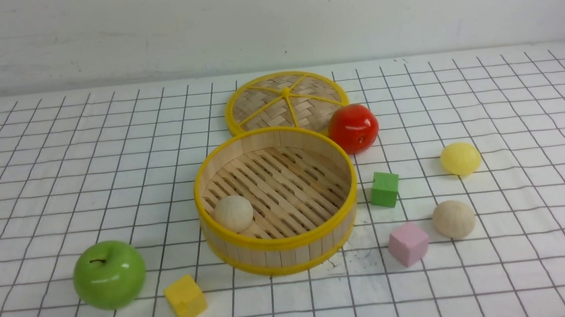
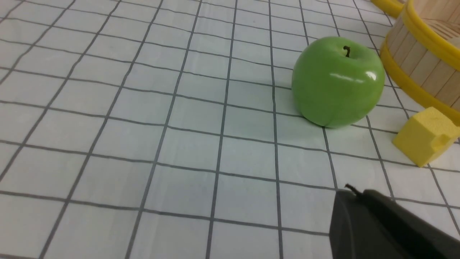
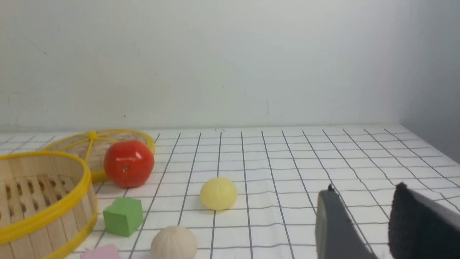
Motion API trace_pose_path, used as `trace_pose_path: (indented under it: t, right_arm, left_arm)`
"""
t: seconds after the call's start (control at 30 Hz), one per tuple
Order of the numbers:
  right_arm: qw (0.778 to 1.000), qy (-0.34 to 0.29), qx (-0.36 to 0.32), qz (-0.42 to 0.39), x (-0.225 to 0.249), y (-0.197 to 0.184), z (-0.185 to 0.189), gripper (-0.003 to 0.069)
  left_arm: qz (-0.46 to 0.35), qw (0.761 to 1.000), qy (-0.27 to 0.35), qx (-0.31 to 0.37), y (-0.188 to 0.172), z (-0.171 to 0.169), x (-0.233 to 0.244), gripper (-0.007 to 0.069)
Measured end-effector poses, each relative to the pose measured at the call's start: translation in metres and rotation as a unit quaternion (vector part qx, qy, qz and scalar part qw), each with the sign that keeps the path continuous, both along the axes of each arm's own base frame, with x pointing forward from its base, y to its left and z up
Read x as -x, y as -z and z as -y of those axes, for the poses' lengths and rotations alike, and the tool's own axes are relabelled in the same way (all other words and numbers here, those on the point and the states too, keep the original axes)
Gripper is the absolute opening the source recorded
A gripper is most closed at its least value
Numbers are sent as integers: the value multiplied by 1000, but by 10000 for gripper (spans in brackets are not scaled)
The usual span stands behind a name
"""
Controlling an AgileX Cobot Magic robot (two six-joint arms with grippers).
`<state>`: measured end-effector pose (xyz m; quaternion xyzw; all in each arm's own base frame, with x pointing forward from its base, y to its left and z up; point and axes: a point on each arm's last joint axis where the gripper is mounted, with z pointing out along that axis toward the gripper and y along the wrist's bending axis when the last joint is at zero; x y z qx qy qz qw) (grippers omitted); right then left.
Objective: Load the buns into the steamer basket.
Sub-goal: Use the right arm to grab a steamed stuffed bun
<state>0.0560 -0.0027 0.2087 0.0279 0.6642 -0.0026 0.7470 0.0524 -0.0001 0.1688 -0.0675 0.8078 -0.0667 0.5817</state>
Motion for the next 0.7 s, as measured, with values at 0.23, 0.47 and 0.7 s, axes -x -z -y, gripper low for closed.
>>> trace_pose_path:
  t: [0.23,0.47,0.7]
  right_arm:
    - [991,0,-53,125,12,-60,2,239]
    - [989,-27,-138,38,-15,-118,0,239]
    - [964,-34,-165,-205,-86,-94,-5,239]
  left_arm:
    - [0,1000,0,0,0,0,0,16]
    - [0,1000,0,0,0,0,0,16]
    - [0,1000,0,0,0,0,0,16]
